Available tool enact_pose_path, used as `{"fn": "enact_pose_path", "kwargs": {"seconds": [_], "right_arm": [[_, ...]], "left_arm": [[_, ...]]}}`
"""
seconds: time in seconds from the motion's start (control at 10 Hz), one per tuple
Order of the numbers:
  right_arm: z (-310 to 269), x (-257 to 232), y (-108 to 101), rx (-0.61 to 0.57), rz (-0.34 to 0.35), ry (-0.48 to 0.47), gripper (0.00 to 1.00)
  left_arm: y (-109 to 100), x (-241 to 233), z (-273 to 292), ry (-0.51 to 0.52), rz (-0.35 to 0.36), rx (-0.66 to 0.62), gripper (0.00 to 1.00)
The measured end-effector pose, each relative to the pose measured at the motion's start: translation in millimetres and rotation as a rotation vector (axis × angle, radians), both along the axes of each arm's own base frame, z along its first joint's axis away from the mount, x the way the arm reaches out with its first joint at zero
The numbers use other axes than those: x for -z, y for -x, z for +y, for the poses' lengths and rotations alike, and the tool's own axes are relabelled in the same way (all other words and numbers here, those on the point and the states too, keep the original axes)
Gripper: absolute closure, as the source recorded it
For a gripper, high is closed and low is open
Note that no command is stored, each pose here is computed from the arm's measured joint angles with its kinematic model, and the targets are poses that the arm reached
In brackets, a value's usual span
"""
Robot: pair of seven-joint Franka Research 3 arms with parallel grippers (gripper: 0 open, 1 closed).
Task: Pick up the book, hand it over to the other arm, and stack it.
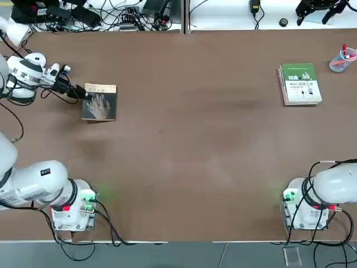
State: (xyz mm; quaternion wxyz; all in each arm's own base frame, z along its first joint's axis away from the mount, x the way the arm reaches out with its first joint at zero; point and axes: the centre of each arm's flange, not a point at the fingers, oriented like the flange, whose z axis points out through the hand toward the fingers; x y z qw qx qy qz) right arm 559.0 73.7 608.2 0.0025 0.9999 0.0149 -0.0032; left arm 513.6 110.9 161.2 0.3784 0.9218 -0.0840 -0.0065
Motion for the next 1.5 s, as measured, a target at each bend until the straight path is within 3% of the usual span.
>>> {"fn": "enact_pose_path", "kwargs": {"seconds": [0.1,0.4,0.6,1.5], "right_arm": [[0.7,0.4,0.6,-0.001,0.004,0.001,0.0],[8.2,2.3,4.1,-0.013,0.027,0.003,0.0],[11.1,2.6,4.9,-0.017,0.03,0.004,0.0],[11.2,2.5,4.8,-0.016,0.029,0.004,0.0]], "left_arm": [[-0.2,-0.1,0.0,0.0,0.0,0.0,0.59],[-0.1,0.0,1.2,0.0,-0.001,-0.003,0.71],[0.8,1.1,2.3,0.015,-0.005,-0.015,0.84],[1.4,3.4,0.2,0.061,-0.022,0.004,0.84]]}}
